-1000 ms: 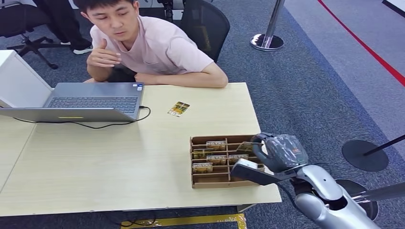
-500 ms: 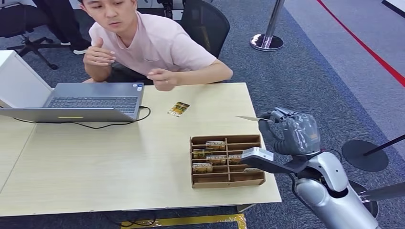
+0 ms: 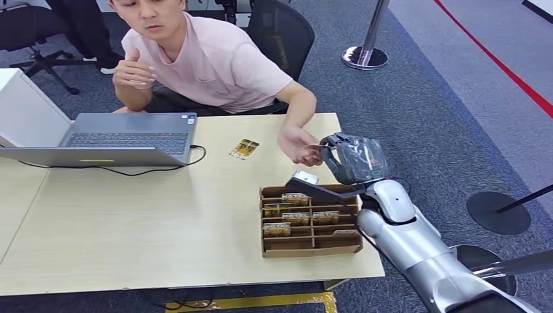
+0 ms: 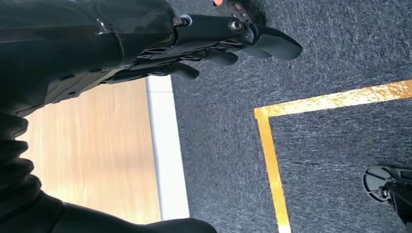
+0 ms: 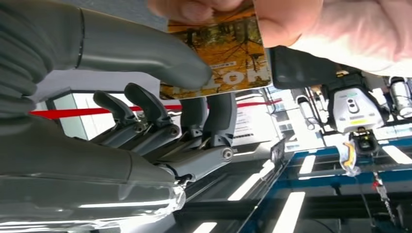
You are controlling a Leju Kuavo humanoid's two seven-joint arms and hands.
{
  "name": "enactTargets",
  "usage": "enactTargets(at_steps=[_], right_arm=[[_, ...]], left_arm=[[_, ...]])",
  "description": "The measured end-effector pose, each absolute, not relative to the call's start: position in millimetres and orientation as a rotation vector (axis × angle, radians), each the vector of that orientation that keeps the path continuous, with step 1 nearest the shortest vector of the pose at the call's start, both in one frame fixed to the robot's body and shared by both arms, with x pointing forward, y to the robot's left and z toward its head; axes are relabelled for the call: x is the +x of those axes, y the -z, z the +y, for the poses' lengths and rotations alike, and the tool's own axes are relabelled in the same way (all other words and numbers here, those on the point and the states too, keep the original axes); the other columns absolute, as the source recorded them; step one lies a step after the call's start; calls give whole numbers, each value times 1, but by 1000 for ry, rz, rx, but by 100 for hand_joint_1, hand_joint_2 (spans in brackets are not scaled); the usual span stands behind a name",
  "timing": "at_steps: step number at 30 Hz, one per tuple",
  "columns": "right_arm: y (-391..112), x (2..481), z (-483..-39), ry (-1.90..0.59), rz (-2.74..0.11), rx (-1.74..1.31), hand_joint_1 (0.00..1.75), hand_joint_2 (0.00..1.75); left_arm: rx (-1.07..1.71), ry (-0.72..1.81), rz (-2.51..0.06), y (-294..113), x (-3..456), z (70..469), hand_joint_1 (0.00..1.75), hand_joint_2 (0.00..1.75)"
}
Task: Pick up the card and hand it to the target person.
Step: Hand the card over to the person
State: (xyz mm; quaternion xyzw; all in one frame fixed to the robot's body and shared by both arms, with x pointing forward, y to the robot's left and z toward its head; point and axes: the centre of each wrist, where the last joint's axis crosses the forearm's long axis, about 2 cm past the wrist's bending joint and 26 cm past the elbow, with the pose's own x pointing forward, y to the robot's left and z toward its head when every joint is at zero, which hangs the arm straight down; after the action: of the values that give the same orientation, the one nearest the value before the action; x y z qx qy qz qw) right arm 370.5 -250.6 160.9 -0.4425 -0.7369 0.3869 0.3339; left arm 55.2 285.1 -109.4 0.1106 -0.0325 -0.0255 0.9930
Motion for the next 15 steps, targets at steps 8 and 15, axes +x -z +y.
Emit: enactTargets(at_steps=[8, 15], right_arm=[[-152, 400, -238, -1073, -1806, -1162, 0, 175], [-148, 411, -233, -1101, -1758, -1144, 0, 175]], left_arm=[[205, 73, -70, 109, 56, 285, 0, 175], [204, 93, -80, 109, 57, 285, 0, 0]])
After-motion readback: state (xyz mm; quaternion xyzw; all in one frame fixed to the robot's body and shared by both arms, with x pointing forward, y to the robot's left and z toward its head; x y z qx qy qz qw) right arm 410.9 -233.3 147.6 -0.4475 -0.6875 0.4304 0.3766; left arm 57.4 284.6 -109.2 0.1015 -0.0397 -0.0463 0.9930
